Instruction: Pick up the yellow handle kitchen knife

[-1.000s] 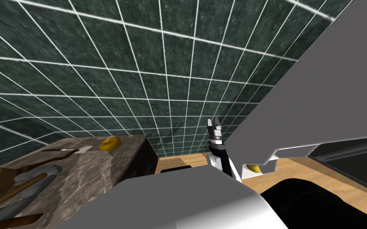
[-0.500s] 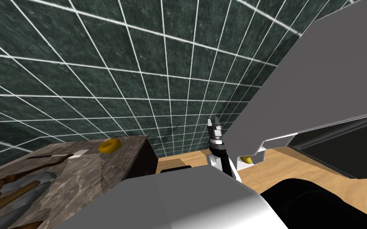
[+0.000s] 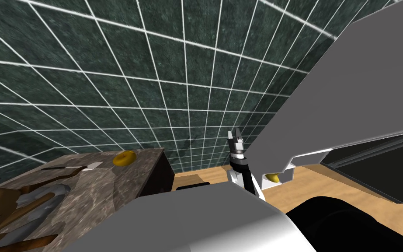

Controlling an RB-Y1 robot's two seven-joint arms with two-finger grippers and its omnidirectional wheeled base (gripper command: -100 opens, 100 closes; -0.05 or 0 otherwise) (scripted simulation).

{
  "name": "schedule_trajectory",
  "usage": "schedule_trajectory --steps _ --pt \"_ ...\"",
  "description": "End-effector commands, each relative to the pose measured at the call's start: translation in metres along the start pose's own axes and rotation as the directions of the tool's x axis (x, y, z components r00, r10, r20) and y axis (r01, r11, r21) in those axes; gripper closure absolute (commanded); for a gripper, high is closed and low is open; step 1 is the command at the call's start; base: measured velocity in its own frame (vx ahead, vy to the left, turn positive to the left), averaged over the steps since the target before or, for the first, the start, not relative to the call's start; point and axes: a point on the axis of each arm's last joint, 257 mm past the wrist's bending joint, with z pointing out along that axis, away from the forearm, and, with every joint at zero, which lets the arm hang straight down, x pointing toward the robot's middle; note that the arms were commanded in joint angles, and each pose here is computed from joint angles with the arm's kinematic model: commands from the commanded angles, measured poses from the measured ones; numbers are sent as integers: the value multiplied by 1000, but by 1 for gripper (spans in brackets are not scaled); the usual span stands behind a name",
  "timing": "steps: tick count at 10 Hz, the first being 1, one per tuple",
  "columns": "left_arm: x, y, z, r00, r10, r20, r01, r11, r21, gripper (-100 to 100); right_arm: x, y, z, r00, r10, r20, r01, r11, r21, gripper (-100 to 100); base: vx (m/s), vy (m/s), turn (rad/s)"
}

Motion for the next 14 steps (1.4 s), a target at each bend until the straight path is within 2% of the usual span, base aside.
schedule_trajectory --steps 1,2,3,7,8,9,13,14 --pt "-2 5 6 1000 8 -4 -8 1000 -1 -100 0 0 0 1000 0 0 0 1000 0 0 -2 12 42" --pt "-1 3 3 1000 6 -1 -6 1000 0 -100 0 0 0 1000 0 0 0 1000 0 0 0 0 0" --pt "-1 3 3 1000 5 -3 -5 1000 -1 100 0 0 0 1000 0 0 0 1000 0 0 0 0 0" --pt "-1 4 3 1000 7 -3 -7 1000 -1 100 0 0 0 1000 0 0 0 1000 0 0 2 0 1" --pt "-1 4 3 1000 7 -3 -7 1000 -1 0 0 0 0 1000 0 0 0 1000 0 0 0 0 0" --pt "9 0 -2 1000 -4 -22 4 1000 -7 -100 0 0 0 1000 0 0 0 1000 0 0 -9 -91 -61" --pt "28 -7 -14 998 -24 -59 23 1000 -16 -100 0 0 0 1000 0 0 0 1000 0 0 8 -163 -38" --pt "25 -6 -12 998 -21 -53 21 1000 -15 -100 0 0 0 1000 0 0 0 1000 0 0 -13 -80 5"
